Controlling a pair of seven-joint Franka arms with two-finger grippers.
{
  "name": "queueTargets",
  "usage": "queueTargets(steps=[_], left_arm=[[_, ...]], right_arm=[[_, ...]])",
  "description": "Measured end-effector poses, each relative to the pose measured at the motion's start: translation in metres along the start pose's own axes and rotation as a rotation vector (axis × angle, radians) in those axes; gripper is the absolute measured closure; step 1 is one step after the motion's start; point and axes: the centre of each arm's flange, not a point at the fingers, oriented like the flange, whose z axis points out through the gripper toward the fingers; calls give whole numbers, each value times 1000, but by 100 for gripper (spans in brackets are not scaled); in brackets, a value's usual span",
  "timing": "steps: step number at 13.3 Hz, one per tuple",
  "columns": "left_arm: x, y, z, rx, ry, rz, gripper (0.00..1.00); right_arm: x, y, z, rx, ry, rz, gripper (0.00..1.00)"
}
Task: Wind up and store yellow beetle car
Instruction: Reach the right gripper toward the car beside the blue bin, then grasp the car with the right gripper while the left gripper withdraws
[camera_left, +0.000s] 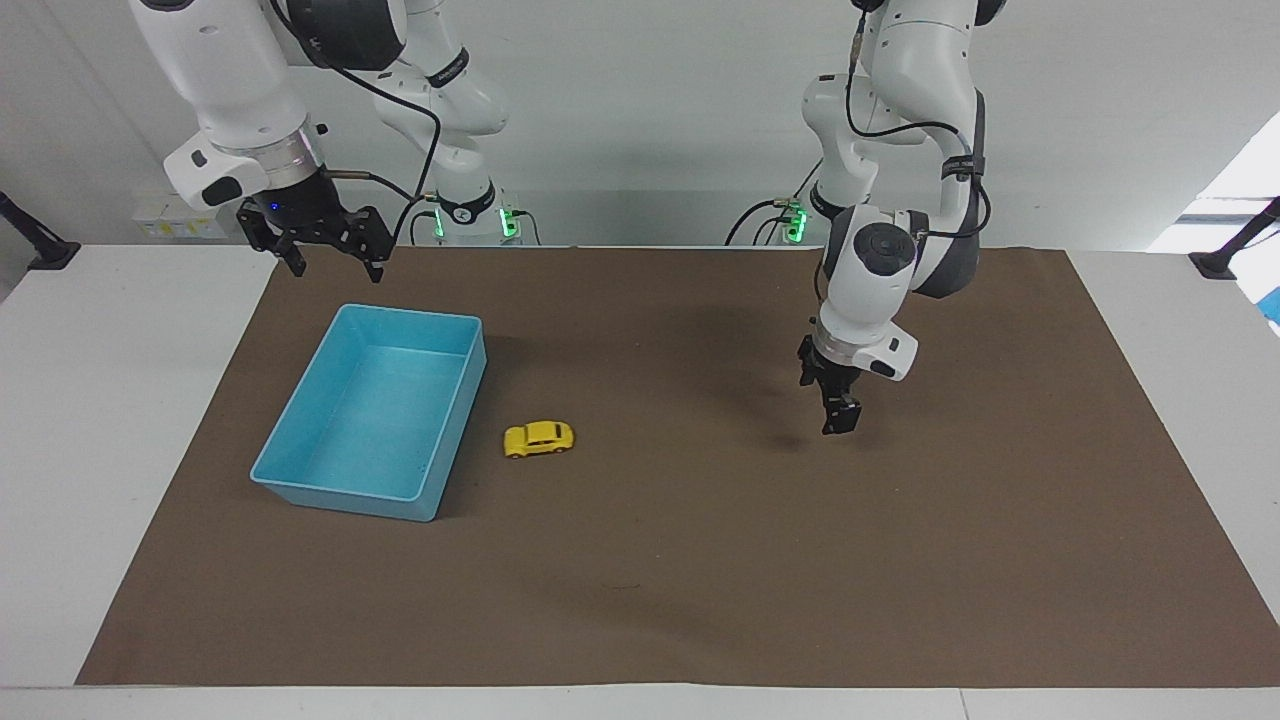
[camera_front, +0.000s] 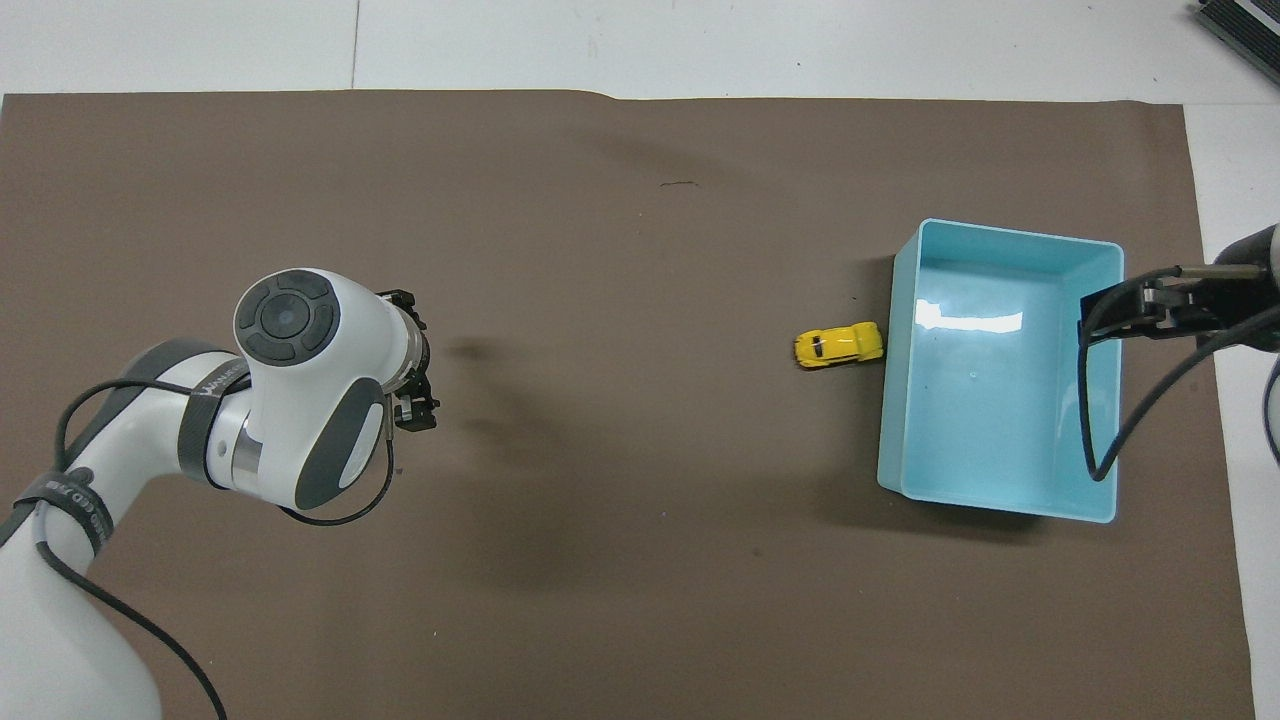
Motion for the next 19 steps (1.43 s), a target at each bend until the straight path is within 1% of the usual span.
queueTargets(steps=[1,3,4,10,14,17,19], left_arm=[[-1,2,-2,-15,-4,33,0],[-4,8,-6,-39,-14,124,0],[-6,11,-8,-48,-17,167,0],[-15,24,-13,-75,-18,450,0],[-21,25,-20,-88,-21,535,0],[-21,27,-22,-96,-18,620,0],[-19,31,-26,-106,-15,668,0]], right_arm=[[1,0,0,1,8,0,0],[2,-2,5,3,48,0,0],[1,-3,9,5,53,13,0],[6,-39,45,46,60,201,0],[22,-61,72,74,60,403,0],[37,-75,103,84,39,572,0],[45,-95,124,89,24,706,0]])
